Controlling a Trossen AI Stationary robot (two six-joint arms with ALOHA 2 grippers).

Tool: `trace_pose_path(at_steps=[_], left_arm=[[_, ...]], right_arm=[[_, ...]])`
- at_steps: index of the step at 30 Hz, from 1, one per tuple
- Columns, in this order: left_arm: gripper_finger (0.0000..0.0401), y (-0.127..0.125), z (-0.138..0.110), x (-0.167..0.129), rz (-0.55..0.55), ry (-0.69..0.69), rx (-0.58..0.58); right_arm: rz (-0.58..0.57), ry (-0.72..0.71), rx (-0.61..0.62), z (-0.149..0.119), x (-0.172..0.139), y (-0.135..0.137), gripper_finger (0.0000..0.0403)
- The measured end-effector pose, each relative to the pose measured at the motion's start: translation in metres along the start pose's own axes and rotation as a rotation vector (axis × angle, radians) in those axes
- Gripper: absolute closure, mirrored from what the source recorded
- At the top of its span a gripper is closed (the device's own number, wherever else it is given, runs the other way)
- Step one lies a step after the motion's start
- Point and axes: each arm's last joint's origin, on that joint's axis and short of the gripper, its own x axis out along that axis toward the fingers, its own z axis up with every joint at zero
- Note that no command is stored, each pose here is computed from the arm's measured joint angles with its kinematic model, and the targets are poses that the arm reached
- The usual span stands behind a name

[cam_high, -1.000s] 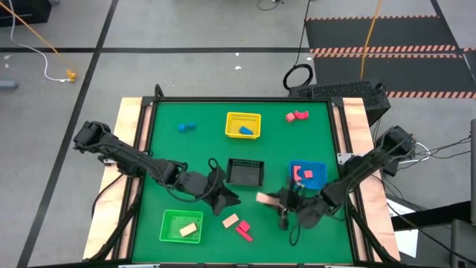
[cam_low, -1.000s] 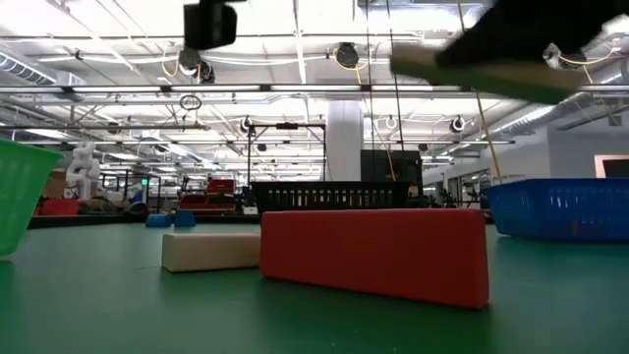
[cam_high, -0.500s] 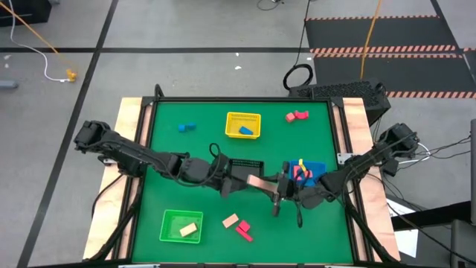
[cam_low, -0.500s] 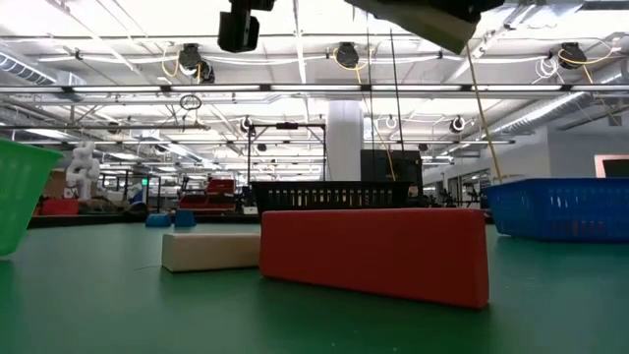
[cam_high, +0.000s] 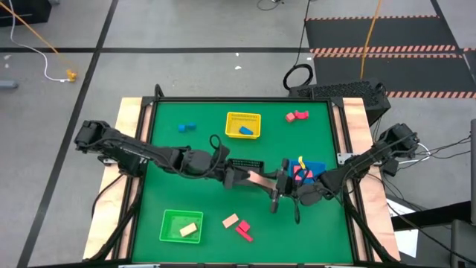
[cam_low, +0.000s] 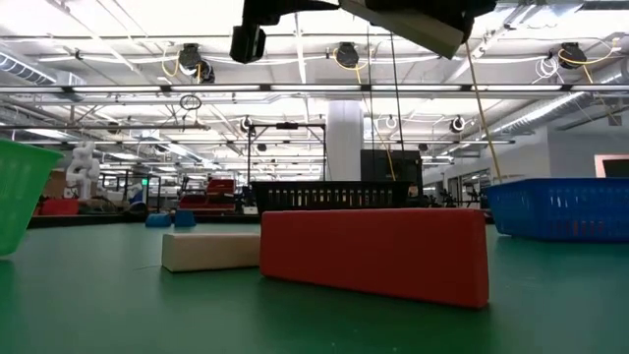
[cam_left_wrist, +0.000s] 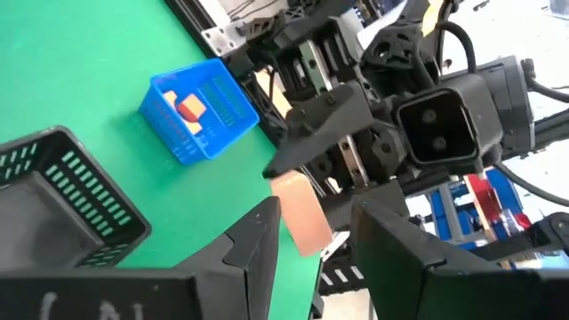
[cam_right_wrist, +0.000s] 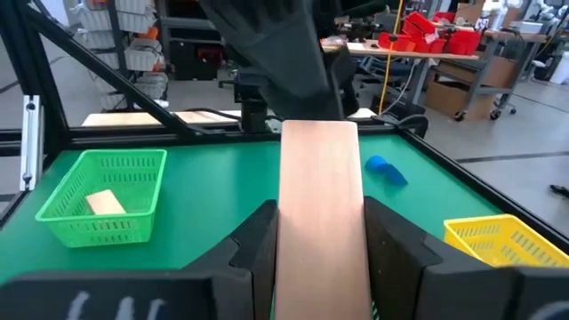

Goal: Sort & place blocks by color
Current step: Put the right brown block into the green bin

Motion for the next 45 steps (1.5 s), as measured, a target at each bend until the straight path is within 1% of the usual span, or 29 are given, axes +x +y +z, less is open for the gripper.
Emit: trace_pose_path(at_steps=[5,11,16,29,32,35,38,41,45], left_arm=[[0.0258,0.002,0.002,0.0,0.009,-0.003,0.005],[0.0258,0.002,0.003,0.0,0.01,-0.006,0.004],[0.0258,0.002,0.003,0.001,0.011,-0.006,-0.026],[0.0259,0.009,0.013,0.002,0.026,-0.028,-0.054],[0.0275,0.01,0.015,0.002,0.028,-0.035,-0.061],[0.0311,0.011,0.015,0.002,0.035,-0.036,-0.063],[0.0343,0.011,0.015,0.002,0.04,-0.033,-0.059],[0.0343,0.012,0.015,0.002,0.038,-0.024,-0.047],[0.0343,0.014,0.014,0.003,0.057,-0.015,-0.046]], right_arm=[[0.009,-0.029,-0.008,0.004,0.0,0.001,0.0288],[-0.01,-0.028,-0.021,0.004,0.004,-0.004,0.0288],[-0.032,-0.04,-0.031,0.007,0.009,-0.01,0.0288],[0.013,-0.046,-0.034,0.009,0.014,-0.014,0.0288],[0.01,-0.043,-0.046,0.008,0.014,-0.014,0.0288],[0.004,-0.042,-0.079,0.008,0.014,-0.014,0.0285],[0.002,-0.042,-0.102,0.008,0.014,-0.014,0.0257],[0.007,-0.046,-0.108,0.009,0.014,-0.014,0.0242],[0.002,-0.046,-0.108,0.009,0.016,-0.016,0.0249]])
